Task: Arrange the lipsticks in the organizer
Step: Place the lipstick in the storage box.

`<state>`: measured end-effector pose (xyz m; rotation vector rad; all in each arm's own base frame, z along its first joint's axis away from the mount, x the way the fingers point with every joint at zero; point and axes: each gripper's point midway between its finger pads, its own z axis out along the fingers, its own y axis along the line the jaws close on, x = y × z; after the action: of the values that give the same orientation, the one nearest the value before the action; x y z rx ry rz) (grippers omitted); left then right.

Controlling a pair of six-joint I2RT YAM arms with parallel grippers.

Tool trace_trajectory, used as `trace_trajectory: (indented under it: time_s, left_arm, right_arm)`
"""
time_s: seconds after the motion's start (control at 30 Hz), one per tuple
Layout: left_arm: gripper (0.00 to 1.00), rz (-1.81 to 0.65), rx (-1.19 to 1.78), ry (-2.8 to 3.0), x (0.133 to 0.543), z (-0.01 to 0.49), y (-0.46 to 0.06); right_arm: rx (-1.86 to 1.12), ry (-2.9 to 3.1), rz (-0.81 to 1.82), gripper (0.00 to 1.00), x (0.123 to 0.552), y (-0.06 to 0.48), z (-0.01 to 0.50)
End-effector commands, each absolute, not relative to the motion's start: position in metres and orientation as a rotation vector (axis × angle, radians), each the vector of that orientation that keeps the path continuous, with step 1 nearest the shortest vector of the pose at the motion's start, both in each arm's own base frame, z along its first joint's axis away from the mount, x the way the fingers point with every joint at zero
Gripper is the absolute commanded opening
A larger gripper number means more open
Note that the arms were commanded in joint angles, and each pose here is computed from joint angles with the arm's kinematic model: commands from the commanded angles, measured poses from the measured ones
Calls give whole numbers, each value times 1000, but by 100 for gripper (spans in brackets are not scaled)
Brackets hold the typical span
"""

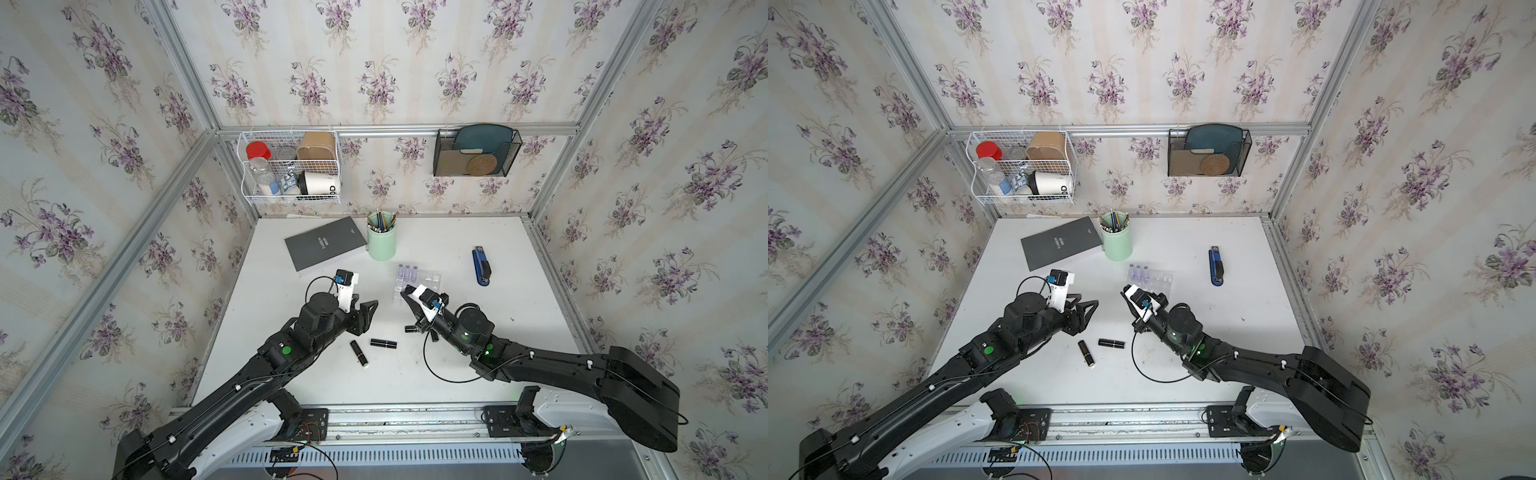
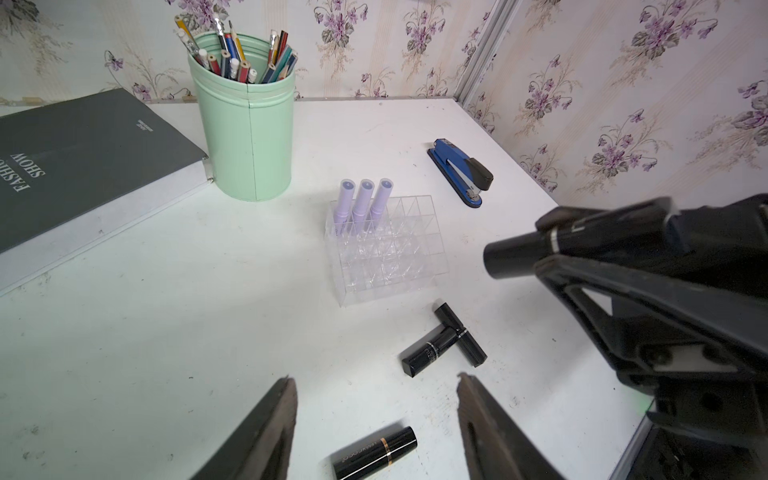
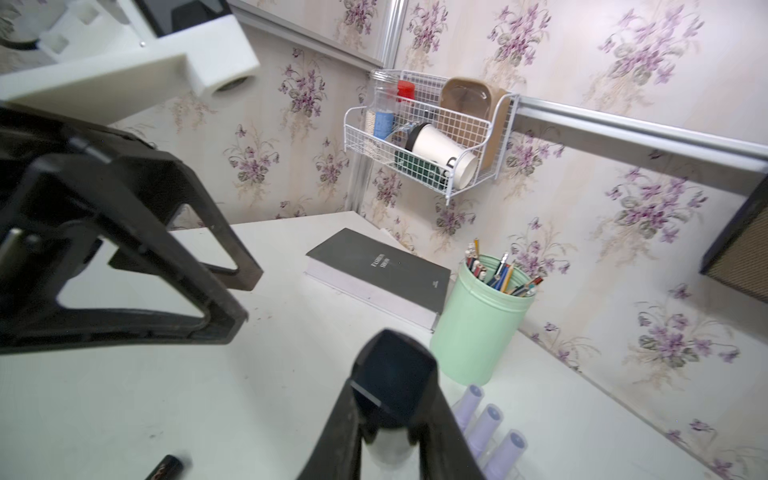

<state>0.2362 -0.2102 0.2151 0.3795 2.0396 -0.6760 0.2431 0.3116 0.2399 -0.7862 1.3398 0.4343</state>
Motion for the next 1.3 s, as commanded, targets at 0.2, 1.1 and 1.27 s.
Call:
trace_trajectory:
  time_s: [0.2, 1.1, 1.27]
  left_arm:
    - [64, -715, 298, 2047, 246, 212, -212]
    - [63, -735, 227, 2120, 247, 175, -208]
    - [63, -744, 228, 2112, 247, 178, -208]
  right_arm:
    - [-316, 1815, 480, 8, 343, 260, 212]
    - [-53, 2021, 453, 4, 413, 245, 112]
    - [-49, 2041, 423, 4, 414, 242, 101]
